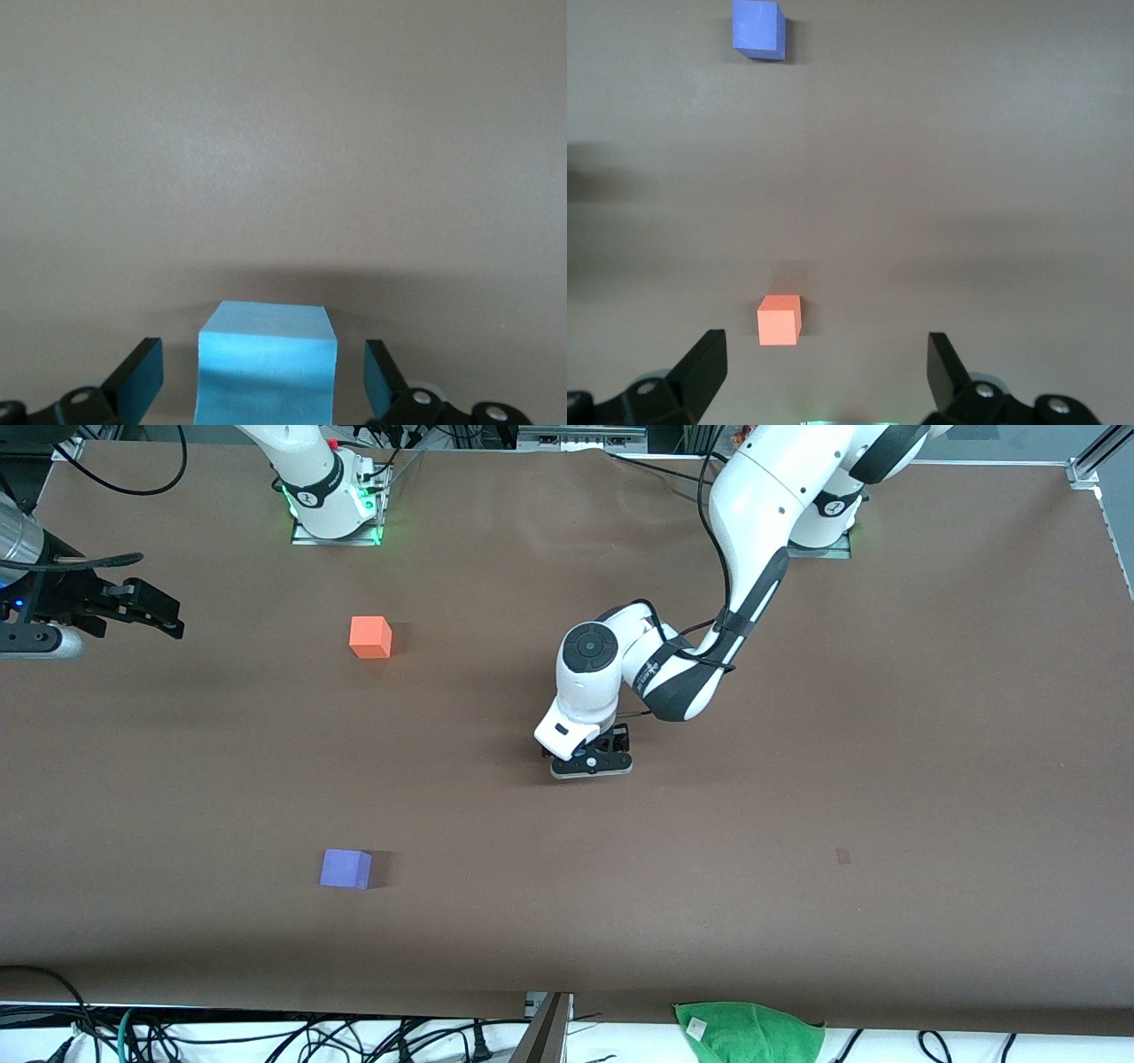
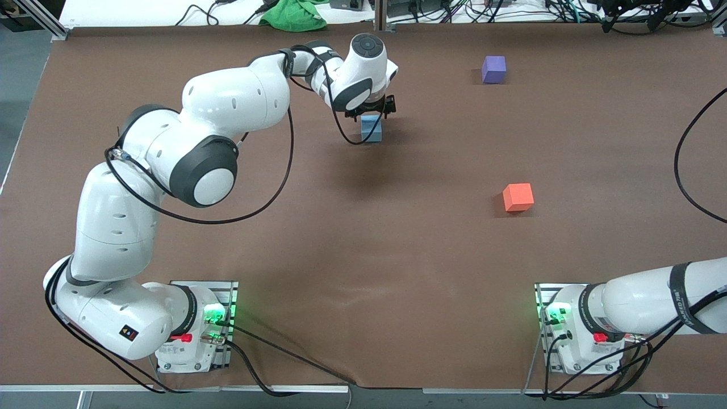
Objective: Place blue block between orange and purple blocks
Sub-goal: 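Release the cube with the left gripper while the right gripper reaches out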
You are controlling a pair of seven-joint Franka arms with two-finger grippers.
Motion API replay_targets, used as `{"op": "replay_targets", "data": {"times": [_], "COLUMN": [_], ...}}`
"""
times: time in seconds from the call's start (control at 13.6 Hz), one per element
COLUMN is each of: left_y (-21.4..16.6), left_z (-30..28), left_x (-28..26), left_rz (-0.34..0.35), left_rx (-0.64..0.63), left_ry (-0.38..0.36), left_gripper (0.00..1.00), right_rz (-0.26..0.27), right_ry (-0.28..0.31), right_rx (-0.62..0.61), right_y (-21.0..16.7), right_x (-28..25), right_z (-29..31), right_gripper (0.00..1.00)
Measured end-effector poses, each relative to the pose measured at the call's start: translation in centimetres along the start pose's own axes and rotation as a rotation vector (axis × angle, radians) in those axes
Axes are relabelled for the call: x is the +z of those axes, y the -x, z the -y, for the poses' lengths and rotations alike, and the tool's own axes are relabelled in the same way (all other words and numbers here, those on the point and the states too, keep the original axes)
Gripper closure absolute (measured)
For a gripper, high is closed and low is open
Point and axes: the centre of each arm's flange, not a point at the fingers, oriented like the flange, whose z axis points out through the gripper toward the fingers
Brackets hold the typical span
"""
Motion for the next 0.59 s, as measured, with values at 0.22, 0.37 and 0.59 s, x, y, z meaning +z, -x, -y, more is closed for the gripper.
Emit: {"op": "replay_targets", "data": {"times": [0.22,0.37,0.59], "left_y": [-1.4,-2.7,-5.7], "left_z": [0.9,3.1,10.1], "left_x": [-5.4,-11.6,-20.3], "left_rz": [0.000,0.006,0.029], "left_rx": [-0.022,-0.059,-0.161], "left_ry": [-0.048,-0.109,-0.207], "left_gripper": [0.00,0.00,0.00], "right_rz": [0.001,0.003,-0.018], "right_ry": [0.000,0.000,0.000], "right_rx": [0.000,-0.001,-0.009], "right_y": [0.0,-0.2,-1.0], "right_x": [0.0,0.2,0.7], "right_z": [0.0,0.1,0.6], "right_gripper": [0.00,0.00,0.00]}}
